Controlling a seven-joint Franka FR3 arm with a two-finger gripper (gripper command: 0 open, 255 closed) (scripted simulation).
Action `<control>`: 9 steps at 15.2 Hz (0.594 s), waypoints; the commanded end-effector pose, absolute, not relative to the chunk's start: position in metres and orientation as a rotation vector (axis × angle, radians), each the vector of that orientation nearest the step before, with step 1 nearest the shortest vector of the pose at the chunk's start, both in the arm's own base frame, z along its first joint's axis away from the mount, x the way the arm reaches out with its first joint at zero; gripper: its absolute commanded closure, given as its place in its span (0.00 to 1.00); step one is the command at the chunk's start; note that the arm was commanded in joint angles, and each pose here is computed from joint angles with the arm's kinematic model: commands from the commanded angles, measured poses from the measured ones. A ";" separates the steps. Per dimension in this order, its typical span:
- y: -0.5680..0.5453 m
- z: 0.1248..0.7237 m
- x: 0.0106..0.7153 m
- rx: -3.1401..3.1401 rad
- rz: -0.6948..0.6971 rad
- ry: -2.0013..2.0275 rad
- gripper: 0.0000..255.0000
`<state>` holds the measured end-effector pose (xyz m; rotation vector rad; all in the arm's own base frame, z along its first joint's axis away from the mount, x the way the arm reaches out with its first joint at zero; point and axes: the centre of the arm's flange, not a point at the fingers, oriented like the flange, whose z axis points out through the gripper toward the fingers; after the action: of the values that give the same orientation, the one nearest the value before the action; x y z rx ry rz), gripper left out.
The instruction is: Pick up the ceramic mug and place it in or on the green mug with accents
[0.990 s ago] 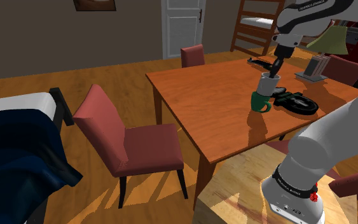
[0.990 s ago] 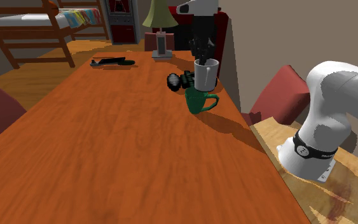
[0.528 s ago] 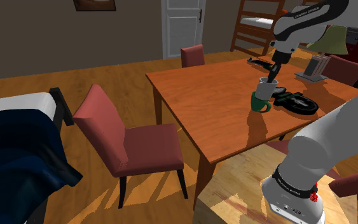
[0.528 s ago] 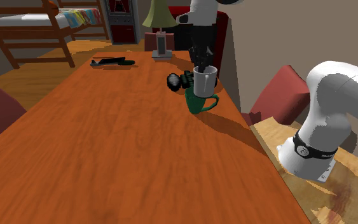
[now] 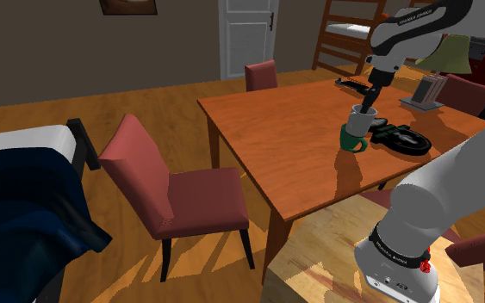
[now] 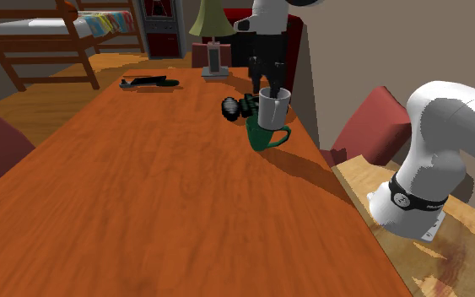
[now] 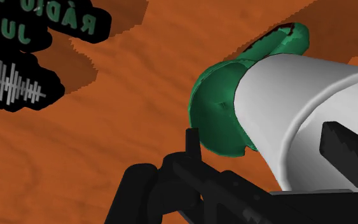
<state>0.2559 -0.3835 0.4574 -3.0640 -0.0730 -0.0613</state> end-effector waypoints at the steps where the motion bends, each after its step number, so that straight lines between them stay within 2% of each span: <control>1: -0.383 0.457 0.256 -3.064 -0.061 -0.073 0.00; 3: -0.383 0.457 0.256 -3.064 -0.061 -0.073 0.00; 7: -0.387 0.507 0.254 -3.064 -0.061 -0.073 0.00; 9: -0.387 0.507 0.254 -3.064 -0.061 -0.073 0.00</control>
<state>0.2534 -0.3880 0.5042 -3.0645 -0.0728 -0.0620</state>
